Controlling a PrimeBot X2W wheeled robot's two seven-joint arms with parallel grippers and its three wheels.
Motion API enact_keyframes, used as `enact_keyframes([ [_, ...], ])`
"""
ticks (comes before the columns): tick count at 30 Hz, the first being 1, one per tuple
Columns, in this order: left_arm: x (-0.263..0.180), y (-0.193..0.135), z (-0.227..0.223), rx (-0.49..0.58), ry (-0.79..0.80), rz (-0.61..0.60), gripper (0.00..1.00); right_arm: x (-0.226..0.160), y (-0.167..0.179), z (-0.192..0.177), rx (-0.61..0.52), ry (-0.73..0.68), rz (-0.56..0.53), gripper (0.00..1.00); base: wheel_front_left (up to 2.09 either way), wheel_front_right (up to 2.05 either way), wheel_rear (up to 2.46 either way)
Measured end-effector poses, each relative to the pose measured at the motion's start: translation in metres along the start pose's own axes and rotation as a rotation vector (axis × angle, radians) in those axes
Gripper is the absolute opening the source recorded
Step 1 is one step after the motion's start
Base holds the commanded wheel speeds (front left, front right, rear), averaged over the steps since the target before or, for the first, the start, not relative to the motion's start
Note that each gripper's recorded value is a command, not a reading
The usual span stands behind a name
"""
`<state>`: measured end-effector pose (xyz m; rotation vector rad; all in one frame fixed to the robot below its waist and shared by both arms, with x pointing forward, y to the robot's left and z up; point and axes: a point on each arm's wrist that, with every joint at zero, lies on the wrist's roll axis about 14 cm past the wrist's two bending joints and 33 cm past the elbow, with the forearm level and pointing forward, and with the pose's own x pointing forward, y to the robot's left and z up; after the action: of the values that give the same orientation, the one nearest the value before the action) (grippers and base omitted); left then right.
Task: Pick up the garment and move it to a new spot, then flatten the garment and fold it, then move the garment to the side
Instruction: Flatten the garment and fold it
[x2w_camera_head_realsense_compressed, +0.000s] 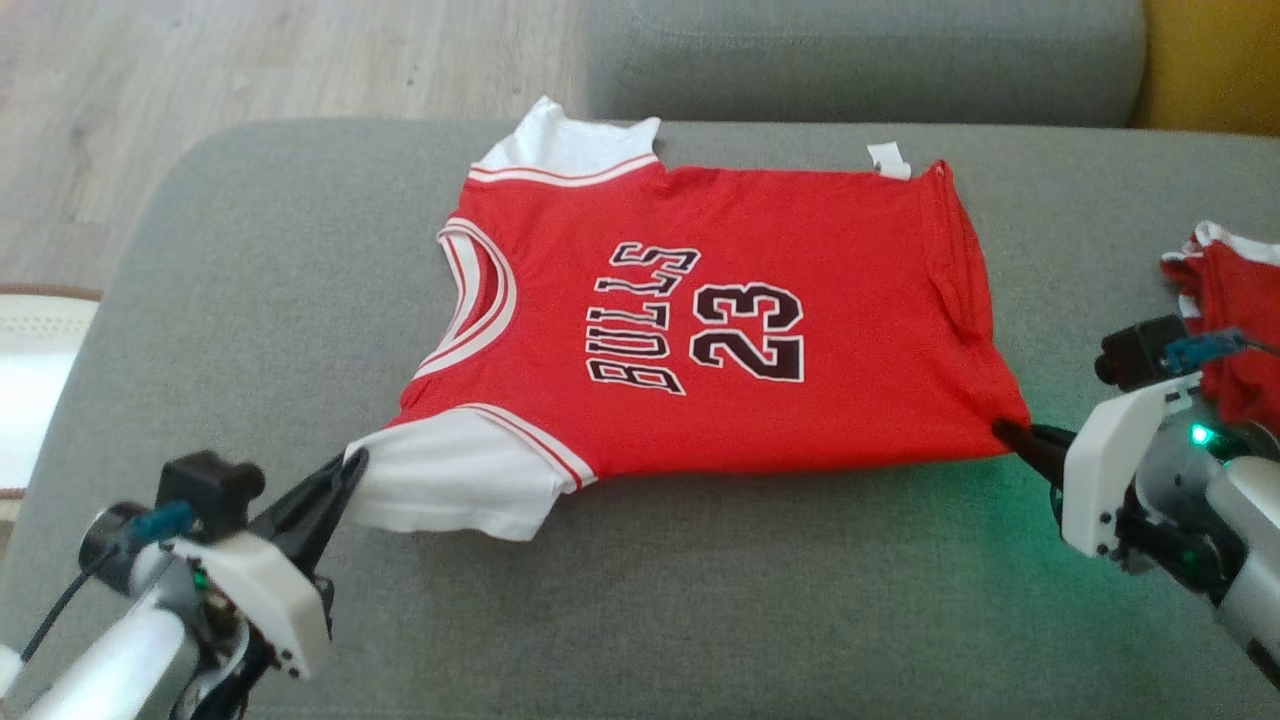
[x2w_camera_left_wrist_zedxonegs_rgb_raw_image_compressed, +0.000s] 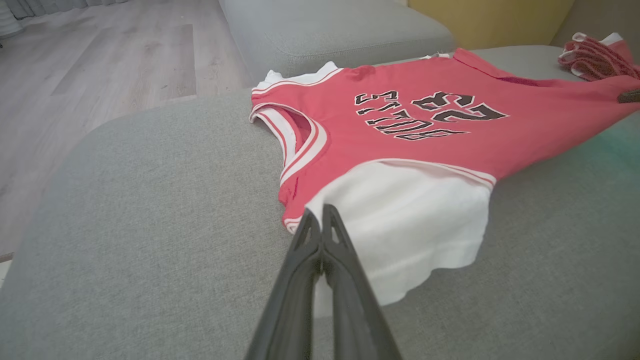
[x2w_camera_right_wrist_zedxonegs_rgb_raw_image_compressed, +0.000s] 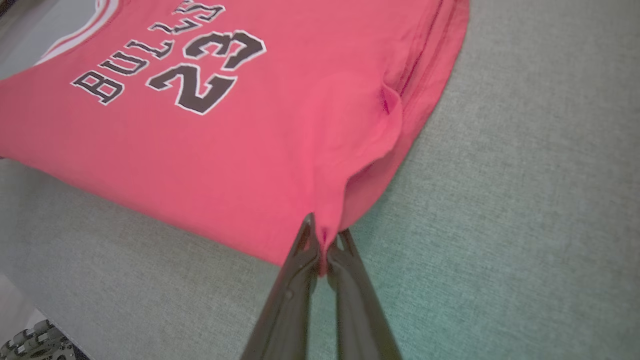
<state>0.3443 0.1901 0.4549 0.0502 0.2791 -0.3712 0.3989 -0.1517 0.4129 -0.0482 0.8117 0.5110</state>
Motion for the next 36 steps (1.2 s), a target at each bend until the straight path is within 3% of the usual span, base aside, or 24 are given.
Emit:
enact_keyframes([
  [16, 0.072, 0.032, 0.016, 0.119, 0.083, -0.021, 0.0, 0.038, -0.025, 0.008, 0.02, 0.15, -0.035, 0.0, 0.0, 0.0, 0.0],
  [29, 0.121, 0.043, 0.006, 0.17, 0.176, -0.045, 0.0, 0.062, -0.038, 0.023, 0.008, 0.172, -0.051, 0.0, 0.0, 0.0, 0.0],
  [30, 0.123, 0.043, 0.005, 0.176, 0.182, -0.046, 0.0, 0.063, -0.04, 0.025, 0.01, 0.168, -0.054, 0.32, 0.0, 0.0, 0.0],
  [31, 0.126, 0.044, 0.005, 0.182, 0.183, -0.047, 0.0, 0.064, -0.042, 0.027, 0.009, 0.165, -0.059, 1.0, 0.0, 0.0, 0.0],
  [32, 0.126, 0.044, 0.005, 0.182, 0.183, -0.047, 0.48, 0.064, -0.042, 0.027, 0.009, 0.165, -0.059, 1.0, 0.0, 0.0, 0.0],
  [33, 0.128, 0.045, 0.006, 0.186, 0.181, -0.046, 0.79, 0.065, -0.044, 0.031, 0.016, 0.156, -0.063, 1.0, 0.0, 0.0, 0.0],
  [34, 0.131, 0.047, 0.007, 0.188, 0.178, -0.042, 0.98, 0.066, -0.046, 0.035, 0.02, 0.148, -0.068, 1.0, 0.0, 0.0, 0.0],
  [36, 0.138, 0.053, 0.012, 0.191, 0.161, -0.026, 1.0, 0.067, -0.053, 0.044, 0.026, 0.121, -0.084, 1.0, 0.0, 0.0, 0.0],
])
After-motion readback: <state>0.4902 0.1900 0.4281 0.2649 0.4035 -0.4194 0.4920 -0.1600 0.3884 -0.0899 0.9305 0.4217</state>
